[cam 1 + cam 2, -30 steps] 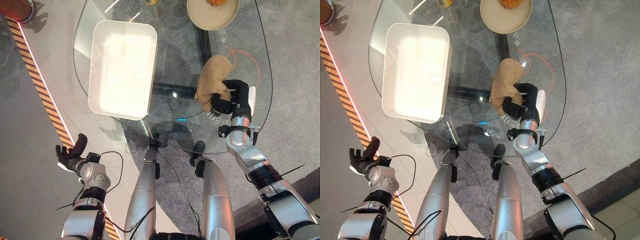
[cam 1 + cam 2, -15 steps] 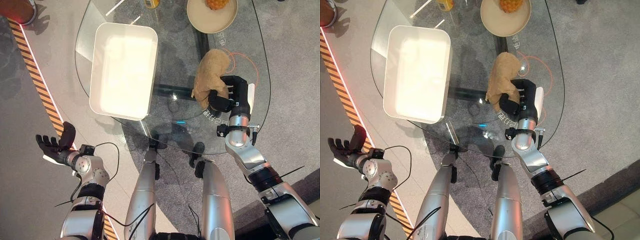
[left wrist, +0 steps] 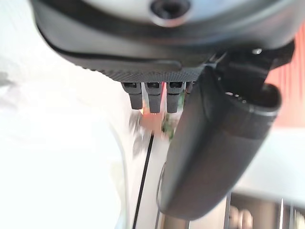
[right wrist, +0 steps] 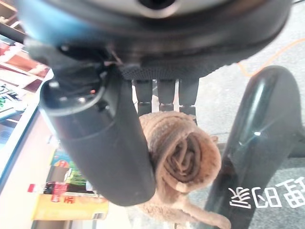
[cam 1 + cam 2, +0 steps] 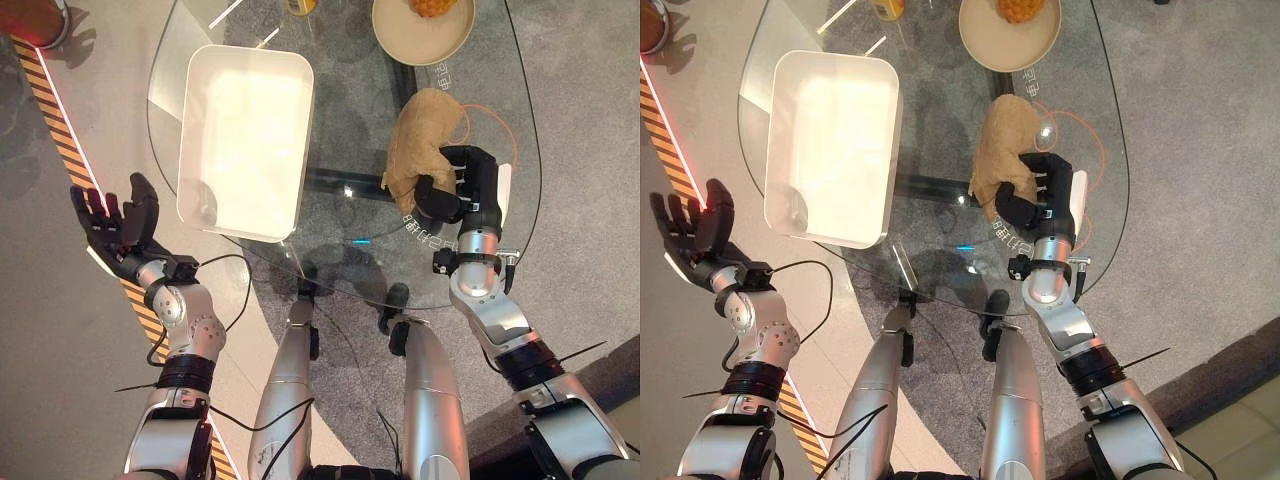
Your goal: Wipe the table with a cloth and put it in the basket.
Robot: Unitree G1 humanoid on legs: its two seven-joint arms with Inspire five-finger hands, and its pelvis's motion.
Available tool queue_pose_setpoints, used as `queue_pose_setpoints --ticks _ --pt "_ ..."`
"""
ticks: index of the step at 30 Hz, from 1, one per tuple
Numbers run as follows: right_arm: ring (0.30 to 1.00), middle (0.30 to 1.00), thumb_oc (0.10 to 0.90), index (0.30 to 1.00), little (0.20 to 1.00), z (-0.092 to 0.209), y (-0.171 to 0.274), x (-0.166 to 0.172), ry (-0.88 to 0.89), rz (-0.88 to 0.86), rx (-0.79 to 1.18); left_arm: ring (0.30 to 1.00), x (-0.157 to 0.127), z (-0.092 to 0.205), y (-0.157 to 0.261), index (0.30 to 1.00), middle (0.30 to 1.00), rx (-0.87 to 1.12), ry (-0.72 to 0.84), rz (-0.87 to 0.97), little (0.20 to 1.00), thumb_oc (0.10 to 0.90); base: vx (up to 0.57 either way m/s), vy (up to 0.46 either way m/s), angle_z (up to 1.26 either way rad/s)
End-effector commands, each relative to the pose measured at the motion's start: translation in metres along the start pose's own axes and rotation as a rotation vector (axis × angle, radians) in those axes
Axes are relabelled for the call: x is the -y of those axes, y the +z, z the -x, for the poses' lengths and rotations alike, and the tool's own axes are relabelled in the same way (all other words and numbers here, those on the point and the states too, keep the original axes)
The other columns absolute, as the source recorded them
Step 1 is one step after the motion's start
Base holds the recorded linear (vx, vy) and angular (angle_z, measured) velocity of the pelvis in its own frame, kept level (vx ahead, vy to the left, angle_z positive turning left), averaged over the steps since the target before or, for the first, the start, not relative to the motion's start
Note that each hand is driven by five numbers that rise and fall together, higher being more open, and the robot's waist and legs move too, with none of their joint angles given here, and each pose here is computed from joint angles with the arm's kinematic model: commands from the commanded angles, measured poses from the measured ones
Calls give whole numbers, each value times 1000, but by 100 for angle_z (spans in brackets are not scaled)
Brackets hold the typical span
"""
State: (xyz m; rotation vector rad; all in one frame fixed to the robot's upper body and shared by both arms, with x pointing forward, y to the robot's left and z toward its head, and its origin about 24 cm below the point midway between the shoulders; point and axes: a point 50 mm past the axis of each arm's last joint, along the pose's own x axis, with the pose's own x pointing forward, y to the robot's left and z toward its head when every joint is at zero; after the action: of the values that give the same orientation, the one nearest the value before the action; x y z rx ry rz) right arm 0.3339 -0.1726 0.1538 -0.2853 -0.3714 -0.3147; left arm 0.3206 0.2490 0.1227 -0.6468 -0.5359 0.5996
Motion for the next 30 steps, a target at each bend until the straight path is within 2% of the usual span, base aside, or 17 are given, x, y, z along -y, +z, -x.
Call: queue_pose_setpoints --ticks 1,4,8,11,21,30 --pt "300 300 100 300 200 -2 85 10 -28 -194 439 900 31 -6 36 900 900 171 -259 -6 900 800 0 0 0" --pt "300 300 100 300 200 -1 90 9 -15 -205 464 900 41 -5 38 900 900 162 -335 5 900 800 0 0 0" --pt "300 300 100 300 200 3 98 6 42 -227 503 900 62 4 33 900 900 67 -548 40 900 800 0 0 0" --pt "300 300 100 300 200 5 103 5 77 -231 531 900 70 9 32 900 900 18 -630 62 900 800 0 0 0" --pt "300 300 100 300 200 2 116 1 132 -236 575 900 96 10 25 900 900 -138 -757 159 900 800 0 0 0" --pt "300 300 100 300 200 1 130 -7 180 -243 618 900 125 23 11 900 900 -337 -860 340 900 800 -3 2 -2"
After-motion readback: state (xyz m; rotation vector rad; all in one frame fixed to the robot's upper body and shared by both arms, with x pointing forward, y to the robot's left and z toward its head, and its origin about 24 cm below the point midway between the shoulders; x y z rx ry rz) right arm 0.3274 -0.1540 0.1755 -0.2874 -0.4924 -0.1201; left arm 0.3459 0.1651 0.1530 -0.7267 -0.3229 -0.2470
